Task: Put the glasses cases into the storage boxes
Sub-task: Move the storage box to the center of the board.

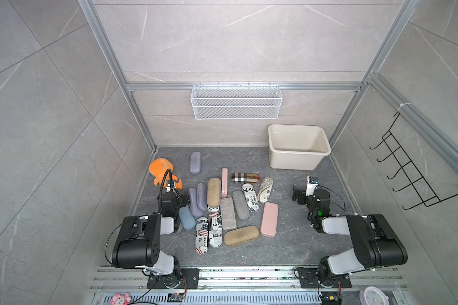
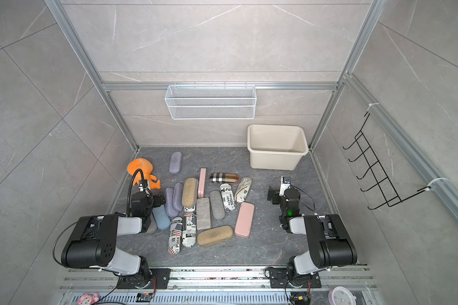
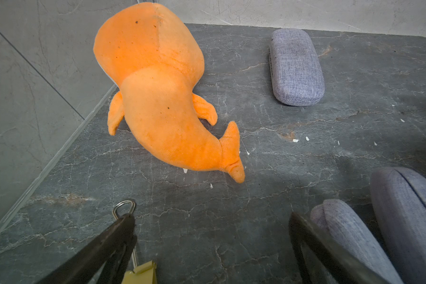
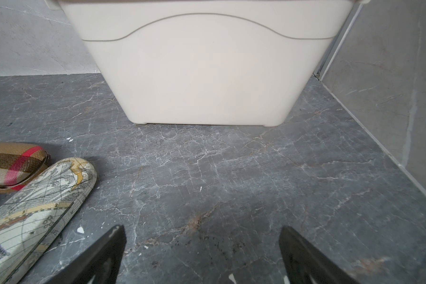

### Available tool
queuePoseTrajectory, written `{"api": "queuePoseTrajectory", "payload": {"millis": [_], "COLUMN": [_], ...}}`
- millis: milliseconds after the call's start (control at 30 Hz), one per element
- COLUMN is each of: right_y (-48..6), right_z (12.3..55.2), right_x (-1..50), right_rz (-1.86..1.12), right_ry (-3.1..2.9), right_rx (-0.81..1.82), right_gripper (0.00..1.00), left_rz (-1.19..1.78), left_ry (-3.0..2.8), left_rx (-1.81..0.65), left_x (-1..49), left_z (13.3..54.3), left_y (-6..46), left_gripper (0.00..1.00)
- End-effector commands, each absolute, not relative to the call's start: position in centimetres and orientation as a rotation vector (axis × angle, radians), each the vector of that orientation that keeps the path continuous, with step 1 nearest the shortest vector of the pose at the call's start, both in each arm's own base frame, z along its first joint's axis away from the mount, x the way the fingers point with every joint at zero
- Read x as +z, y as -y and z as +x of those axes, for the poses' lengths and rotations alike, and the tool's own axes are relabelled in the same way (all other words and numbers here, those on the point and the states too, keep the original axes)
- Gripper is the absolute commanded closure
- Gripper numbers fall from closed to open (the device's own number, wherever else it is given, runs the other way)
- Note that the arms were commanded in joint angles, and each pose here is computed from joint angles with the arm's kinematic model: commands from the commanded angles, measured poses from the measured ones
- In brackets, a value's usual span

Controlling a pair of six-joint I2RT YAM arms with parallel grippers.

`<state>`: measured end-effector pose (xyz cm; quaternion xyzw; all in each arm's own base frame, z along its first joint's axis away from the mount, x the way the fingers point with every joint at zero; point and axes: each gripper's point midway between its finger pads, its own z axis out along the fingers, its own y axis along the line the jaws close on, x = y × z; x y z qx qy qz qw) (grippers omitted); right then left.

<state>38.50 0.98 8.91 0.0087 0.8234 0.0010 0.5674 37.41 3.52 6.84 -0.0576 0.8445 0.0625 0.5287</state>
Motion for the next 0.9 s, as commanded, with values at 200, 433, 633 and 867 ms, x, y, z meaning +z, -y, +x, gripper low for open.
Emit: {"api": "queuePoseTrajectory", "payload": {"millis": [200, 433, 633, 867], "right_y": [1.3, 1.5, -1.0, -2.0], "right_z": [39.2, 39.0, 38.4, 36.8], "right_x": [11.1, 13.7, 18.7, 24.7], "right_rz": [0.151, 0.155, 0.098, 0.318], "right_ry": [-1.981, -2.012, -2.069, -2.134], "right_rx": [-0.092, -0.11, -0.009, 0.166], "right_gripper": [0.0, 0.0, 0.0, 0.0], "left_rz": [-0.025, -0.031, -0.151, -0.31], "left_ry": [-1.935, -1.915, -1.787, -1.823], "left_rx": [0.055, 0.045, -0.191, -0.598], "left_x": [11.1, 18.6, 25.1, 30.2], "left_z": [37.8, 36.6, 34.9, 33.1], "left_y": [-1.4, -0.3, 1.9, 5.2], "left_gripper": [0.0, 0.0, 0.0, 0.0]}}
